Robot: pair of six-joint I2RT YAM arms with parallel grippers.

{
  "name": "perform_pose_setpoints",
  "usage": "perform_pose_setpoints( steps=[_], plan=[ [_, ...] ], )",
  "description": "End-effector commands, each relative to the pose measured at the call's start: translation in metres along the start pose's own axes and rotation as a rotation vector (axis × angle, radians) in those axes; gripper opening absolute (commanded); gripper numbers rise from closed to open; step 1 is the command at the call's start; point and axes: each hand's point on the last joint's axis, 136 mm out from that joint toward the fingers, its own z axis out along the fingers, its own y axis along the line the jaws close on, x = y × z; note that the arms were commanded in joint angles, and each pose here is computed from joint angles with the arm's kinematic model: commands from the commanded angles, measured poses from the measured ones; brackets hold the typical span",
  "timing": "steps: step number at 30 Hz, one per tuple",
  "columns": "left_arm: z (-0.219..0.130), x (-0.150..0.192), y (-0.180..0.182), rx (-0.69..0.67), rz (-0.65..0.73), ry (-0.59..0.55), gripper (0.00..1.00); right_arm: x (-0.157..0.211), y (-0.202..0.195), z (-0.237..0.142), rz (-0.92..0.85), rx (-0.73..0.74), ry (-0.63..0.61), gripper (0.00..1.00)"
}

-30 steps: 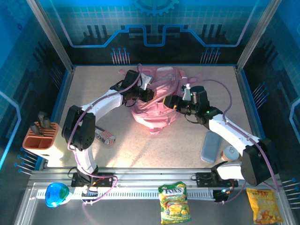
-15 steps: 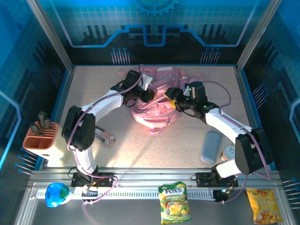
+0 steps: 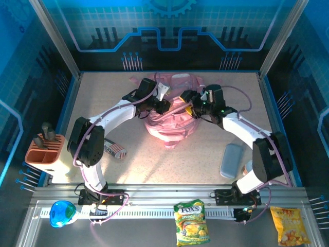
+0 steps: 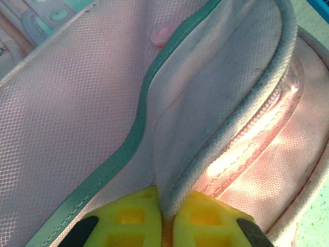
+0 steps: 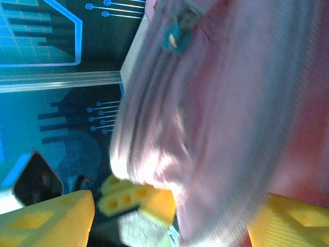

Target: Pack the student bag

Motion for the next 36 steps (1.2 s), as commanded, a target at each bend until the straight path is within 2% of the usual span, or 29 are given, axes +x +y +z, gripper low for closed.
perform_pose_setpoints(
  steps=[1,4,7,9,11,14,17,21,26,36],
  plan=[
    [-0.021,-0.013,-0.028,0.047,0.085,-0.052,0.1,-0.011,0.023,0.009,0.008,-0.052,0.01,0.77],
    [-0.024,-0.007,-0.032,0.044,0.094,-0.047,0.15,-0.009,0.015,0.02,0.036,-0.02,0.037,0.75],
    [-0.033,0.0,-0.033,0.032,0.064,-0.048,0.26,-0.006,0.004,0.027,0.054,0.015,0.059,0.67],
    [-0.042,0.006,-0.031,0.008,0.012,-0.055,0.39,-0.003,0.0,0.029,0.055,0.023,0.07,0.54],
    [-0.05,0.013,-0.028,-0.015,-0.067,-0.059,0.47,-0.002,-0.002,0.029,0.048,0.03,0.074,0.39],
    [-0.06,0.026,-0.029,-0.038,-0.204,-0.057,0.54,0.0,0.001,0.029,0.028,0.029,0.083,0.21],
    [-0.068,0.041,-0.025,-0.133,-0.337,-0.055,0.57,0.001,0.004,0.03,0.009,0.025,0.086,0.12],
    [-0.065,0.061,-0.037,-0.164,-0.443,-0.007,0.58,0.005,0.008,0.031,-0.009,0.017,0.095,0.11],
    [-0.051,0.065,-0.058,-0.126,-0.456,0.016,0.56,0.008,0.012,0.032,-0.017,0.006,0.101,0.11],
    [-0.019,0.052,-0.062,-0.148,-0.484,0.048,0.39,0.01,0.012,0.032,-0.018,-0.001,0.103,0.11]
  ],
)
